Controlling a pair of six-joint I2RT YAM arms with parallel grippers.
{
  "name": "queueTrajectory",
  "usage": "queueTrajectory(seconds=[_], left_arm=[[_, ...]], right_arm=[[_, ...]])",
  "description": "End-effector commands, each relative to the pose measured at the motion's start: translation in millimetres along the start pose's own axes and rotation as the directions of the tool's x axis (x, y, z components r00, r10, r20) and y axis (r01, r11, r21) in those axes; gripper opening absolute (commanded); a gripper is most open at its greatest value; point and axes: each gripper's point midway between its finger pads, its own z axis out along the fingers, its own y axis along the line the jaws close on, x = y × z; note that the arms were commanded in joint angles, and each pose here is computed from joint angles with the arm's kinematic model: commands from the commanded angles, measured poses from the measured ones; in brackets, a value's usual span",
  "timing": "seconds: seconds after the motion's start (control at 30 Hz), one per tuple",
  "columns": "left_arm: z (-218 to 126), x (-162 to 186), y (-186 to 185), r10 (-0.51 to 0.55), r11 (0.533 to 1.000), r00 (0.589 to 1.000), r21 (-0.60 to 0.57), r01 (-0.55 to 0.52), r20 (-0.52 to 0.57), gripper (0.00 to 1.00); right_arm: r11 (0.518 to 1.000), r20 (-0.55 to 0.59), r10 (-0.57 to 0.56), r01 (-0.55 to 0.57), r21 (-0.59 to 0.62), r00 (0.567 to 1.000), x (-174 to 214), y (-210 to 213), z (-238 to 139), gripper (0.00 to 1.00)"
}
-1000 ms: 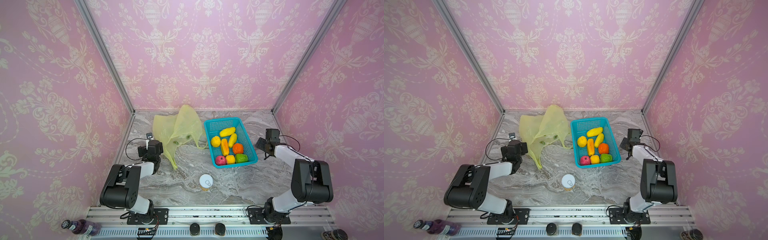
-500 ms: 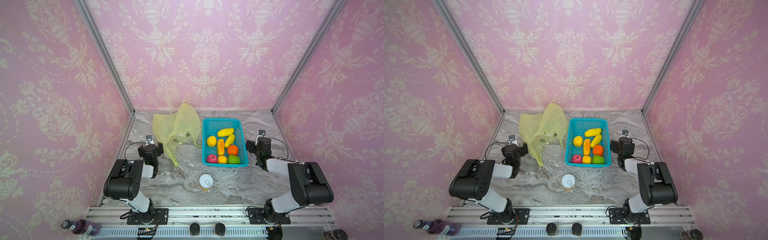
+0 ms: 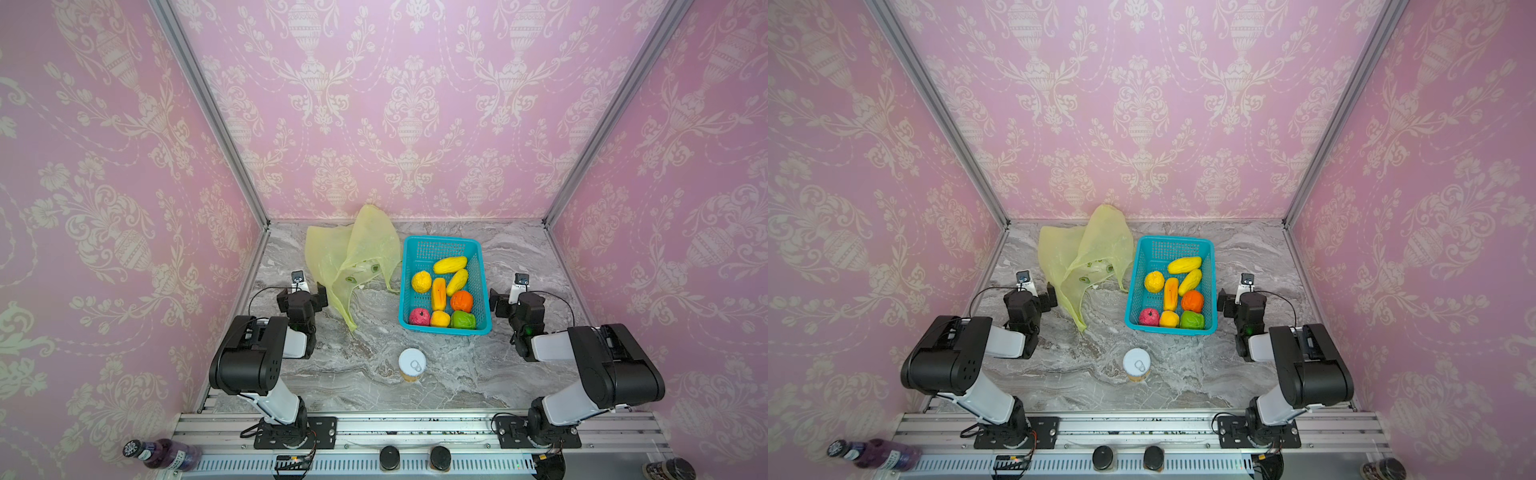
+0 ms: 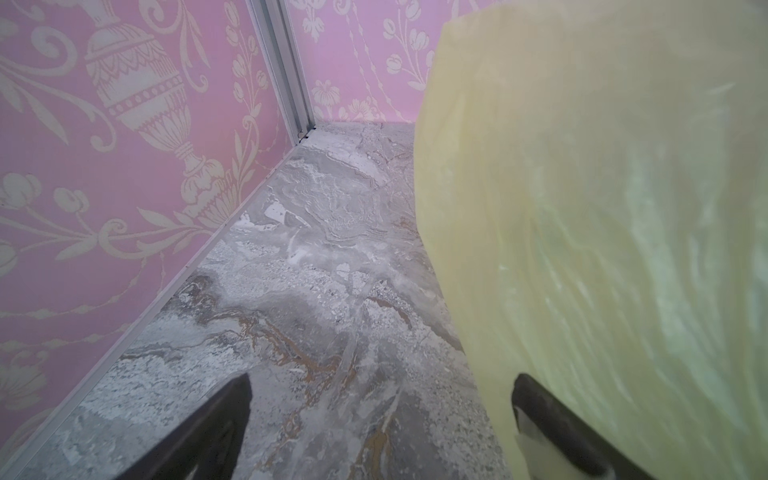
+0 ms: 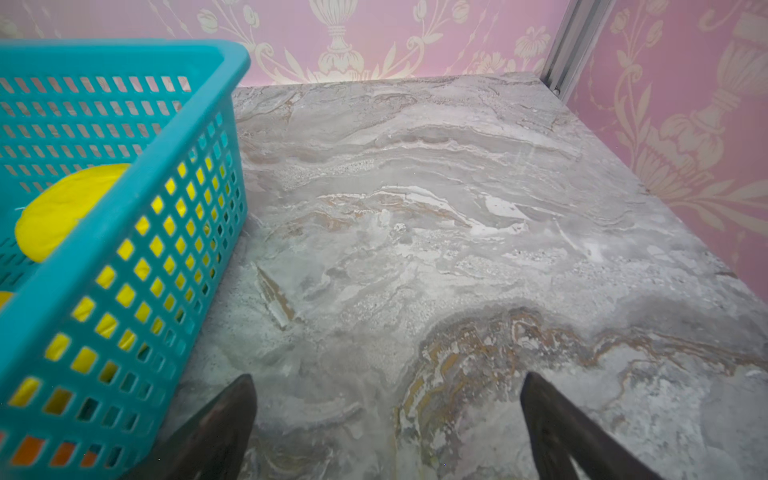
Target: Untie the knot of the plastic bag and take out the fruit
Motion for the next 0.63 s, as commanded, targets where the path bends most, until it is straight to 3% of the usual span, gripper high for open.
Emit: queueTrajectory(seconds=[0.0,0.6], left_arm=[[-0.6,1.4,-0.8,0.010,1.000,1.000,0.015,-0.010,0.006,0.99],[-0.1,1.8,-1.1,0.010,1.000,1.000,0.017,-0.010,0.003,1.00]], right_arm=[[1.000,0.080,-0.003,0.003,0.012,0.997,-22.4,0.6,1.6,1.00],[1.000,0.074,-0.011,0.011,0.002,0.997,-21.9,2.9,2.2,1.00]])
